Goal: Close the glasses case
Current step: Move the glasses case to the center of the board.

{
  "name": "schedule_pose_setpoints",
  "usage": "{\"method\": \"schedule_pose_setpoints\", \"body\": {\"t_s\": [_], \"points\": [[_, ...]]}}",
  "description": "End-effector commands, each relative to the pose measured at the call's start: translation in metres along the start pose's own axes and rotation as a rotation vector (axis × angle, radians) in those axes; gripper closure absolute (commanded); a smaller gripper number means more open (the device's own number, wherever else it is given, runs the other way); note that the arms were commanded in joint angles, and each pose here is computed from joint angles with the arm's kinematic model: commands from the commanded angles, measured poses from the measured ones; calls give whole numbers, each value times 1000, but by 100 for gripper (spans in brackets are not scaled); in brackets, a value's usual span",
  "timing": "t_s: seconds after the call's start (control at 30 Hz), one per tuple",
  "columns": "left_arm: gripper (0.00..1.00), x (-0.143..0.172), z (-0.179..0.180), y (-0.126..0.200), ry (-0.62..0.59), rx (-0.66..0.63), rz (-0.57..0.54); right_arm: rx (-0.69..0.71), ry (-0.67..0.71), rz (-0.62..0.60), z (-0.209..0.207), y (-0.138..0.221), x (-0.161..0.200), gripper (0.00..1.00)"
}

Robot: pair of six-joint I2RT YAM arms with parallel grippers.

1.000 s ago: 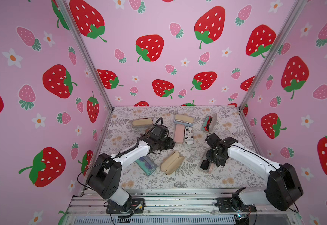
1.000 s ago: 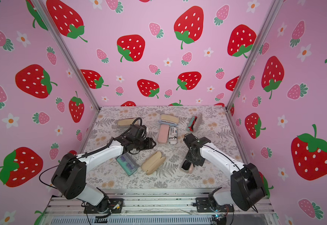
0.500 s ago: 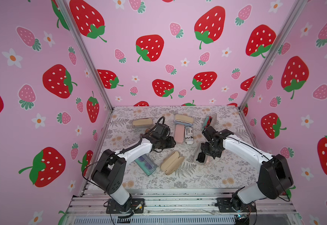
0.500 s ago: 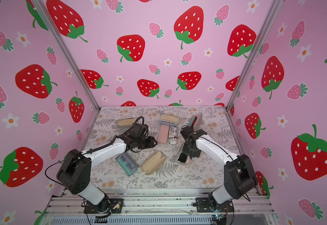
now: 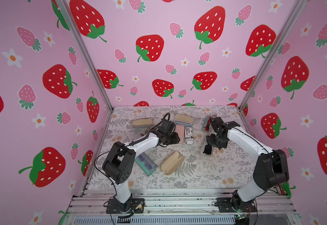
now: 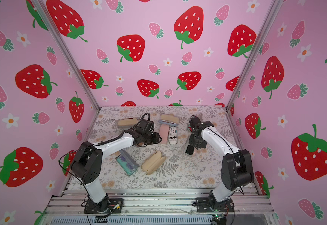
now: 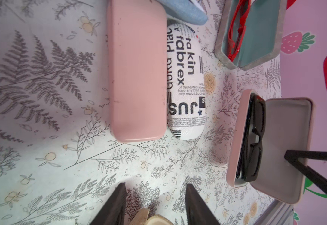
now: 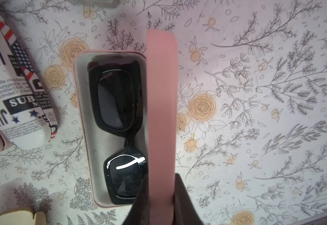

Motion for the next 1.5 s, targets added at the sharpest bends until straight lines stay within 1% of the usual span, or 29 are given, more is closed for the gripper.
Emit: {"method": "schedule_pose_setpoints", "body": {"t_s": [0.0,0.27,0.4,0.5,0.73,0.8,0.9,0.93,0.97,1.03,1.1,1.13,1.17,1.27,1.37,1.47], "points": [[53,-12,-16,-2,-30,40,-1,-11,71,-10,3,4,-8,81],[54,-25,-39,-20,-82,72,28,-4,122,-2,10,-6,-10,81],[55,-31,-49,-29,-108,83,40,-1,130,1,11,-9,-9,78],[58,-33,-56,-35,-122,95,50,0,130,4,11,-11,-8,76],[71,-30,-71,-51,-147,113,82,0,129,13,11,-14,-5,73],[77,-29,-75,-55,-157,122,91,-6,122,7,9,-11,-5,71],[90,-27,-83,-62,-176,133,105,-33,102,-20,3,1,-6,69],[97,-26,-86,-65,-182,136,112,-47,95,-29,0,7,-6,67],[100,-26,-89,-68,-190,139,119,-64,88,-37,-3,13,-6,66],[100,-24,-95,-73,-203,145,130,-98,77,-50,-8,25,-6,63],[100,-22,-101,-78,-219,150,143,-118,66,-65,-14,35,-5,62],[100,-21,-104,-80,-228,149,150,-124,58,-73,-17,39,-5,62],[100,-19,-106,-84,-237,146,158,-128,52,-77,-21,41,-3,66],[100,-12,-110,-92,-256,137,181,-131,26,-77,-30,42,0,85],[100,-6,-110,-100,-264,128,198,-142,-4,-49,-37,35,4,98],[100,1,-109,-107,-269,118,216,-176,-35,-8,-39,25,10,100]]}}
Point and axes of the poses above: each gripper's point midway between its finger pads, its own y axis back along the fingers, its own z axis along the line the jaws close on, x = y × z, the point moved 9 cm from there along y, back along the fingers, and after that the axes turned 12 degrees about -y, right-handed, at the moved point
